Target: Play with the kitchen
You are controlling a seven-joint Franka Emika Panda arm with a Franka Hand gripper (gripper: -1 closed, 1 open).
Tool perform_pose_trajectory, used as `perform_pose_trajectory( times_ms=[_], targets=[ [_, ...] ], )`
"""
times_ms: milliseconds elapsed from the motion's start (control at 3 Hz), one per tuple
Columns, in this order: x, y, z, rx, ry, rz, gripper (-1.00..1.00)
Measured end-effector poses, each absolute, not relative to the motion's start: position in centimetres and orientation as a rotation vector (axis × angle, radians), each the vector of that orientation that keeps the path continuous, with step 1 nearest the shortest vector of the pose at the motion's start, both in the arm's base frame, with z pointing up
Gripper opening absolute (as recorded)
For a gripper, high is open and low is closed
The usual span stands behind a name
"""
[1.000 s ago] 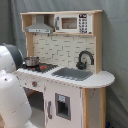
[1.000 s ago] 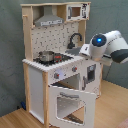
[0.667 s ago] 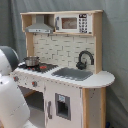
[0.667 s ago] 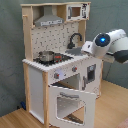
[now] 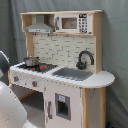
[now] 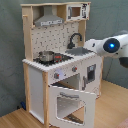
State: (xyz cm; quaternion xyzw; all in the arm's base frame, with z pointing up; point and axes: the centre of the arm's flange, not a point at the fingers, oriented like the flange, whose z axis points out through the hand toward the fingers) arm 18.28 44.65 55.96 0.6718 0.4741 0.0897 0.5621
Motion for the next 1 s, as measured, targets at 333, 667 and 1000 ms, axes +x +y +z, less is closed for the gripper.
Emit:
perform_pose_trajectory(
  times_ms=[333,667,1000],
  targets=[
    [16.9,45.8,56.2,1.447,1.101,0.257,1.00],
    [16.1,47.1,56.3,1.313,1.090,0.307,1.00],
    [15.8,48.3,56.4,1.208,1.087,0.360,1.00]
  ],
)
